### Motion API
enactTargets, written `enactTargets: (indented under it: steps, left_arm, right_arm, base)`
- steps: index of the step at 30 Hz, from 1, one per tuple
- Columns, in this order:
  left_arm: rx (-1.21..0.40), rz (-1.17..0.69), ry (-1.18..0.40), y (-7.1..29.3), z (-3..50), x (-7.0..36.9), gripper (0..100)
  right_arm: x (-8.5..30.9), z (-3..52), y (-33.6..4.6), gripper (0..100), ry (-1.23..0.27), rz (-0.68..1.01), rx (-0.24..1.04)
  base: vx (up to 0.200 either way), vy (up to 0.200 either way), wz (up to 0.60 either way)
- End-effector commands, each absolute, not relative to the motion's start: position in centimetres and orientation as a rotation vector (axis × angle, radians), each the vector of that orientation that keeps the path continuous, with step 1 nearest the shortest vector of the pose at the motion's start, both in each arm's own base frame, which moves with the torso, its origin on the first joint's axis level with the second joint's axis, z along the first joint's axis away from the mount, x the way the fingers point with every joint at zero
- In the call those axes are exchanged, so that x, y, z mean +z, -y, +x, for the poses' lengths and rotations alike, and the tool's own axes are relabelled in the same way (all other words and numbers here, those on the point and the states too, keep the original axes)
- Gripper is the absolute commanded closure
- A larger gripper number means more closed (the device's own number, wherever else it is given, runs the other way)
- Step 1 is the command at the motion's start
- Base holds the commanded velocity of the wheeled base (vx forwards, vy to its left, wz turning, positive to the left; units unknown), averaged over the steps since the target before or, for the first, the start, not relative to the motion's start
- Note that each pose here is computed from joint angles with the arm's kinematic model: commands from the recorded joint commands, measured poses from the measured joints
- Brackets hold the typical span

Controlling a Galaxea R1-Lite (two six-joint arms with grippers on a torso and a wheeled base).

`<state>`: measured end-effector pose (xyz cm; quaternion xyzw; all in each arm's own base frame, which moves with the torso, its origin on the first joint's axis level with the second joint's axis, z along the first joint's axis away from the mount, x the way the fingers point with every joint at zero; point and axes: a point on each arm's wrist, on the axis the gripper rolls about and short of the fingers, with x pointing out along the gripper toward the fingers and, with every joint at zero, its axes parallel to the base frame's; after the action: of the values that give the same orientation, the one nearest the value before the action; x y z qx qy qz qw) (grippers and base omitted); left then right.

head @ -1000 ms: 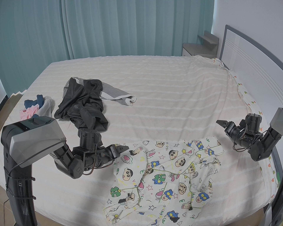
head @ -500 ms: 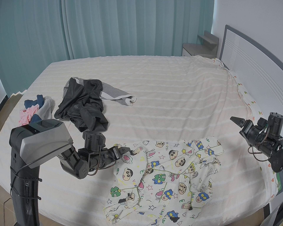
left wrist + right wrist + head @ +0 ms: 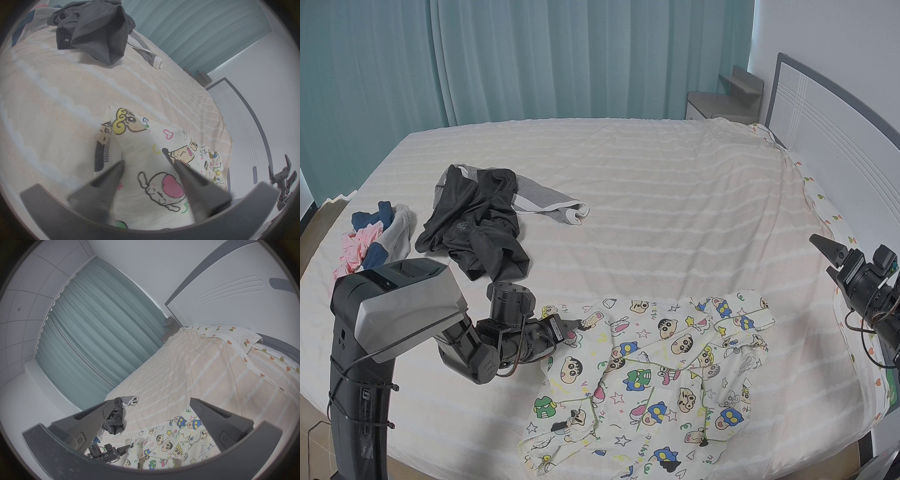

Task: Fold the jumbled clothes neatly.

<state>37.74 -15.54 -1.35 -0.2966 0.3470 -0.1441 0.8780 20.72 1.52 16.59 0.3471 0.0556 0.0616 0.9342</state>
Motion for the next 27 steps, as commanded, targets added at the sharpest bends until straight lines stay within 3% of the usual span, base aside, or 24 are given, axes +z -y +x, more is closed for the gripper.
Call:
enactTargets:
  steps: [1, 10, 19, 27]
  left_arm:
    - [-0.303, -0.615, -0.730, 15.8, 37.6, -1.6, 100]
    - [-0.235, -0.606, -0.658, 15.3, 37.8, -0.8, 100]
    - [-0.267, -0.635, -0.493, 13.7, 38.9, 5.2, 100]
    - [-0.221, -0.576, -0.454, 11.8, 42.2, 6.6, 100]
  right_arm:
    - [17.0, 20.0, -1.6, 0, -0.095, 0.708, 0.139]
    - [16.6, 20.1, -1.6, 0, -0.113, 0.708, 0.139]
    - [16.3, 20.0, -1.6, 0, -0.126, 0.706, 0.137]
    - [16.3, 20.0, -1.7, 0, -0.131, 0.705, 0.142]
  base:
    - [0.000, 0.000, 0.00]
    - [0.000, 0.000, 0.00]
    - [0.000, 0.000, 0.00]
    - [0.000, 0.000, 0.00]
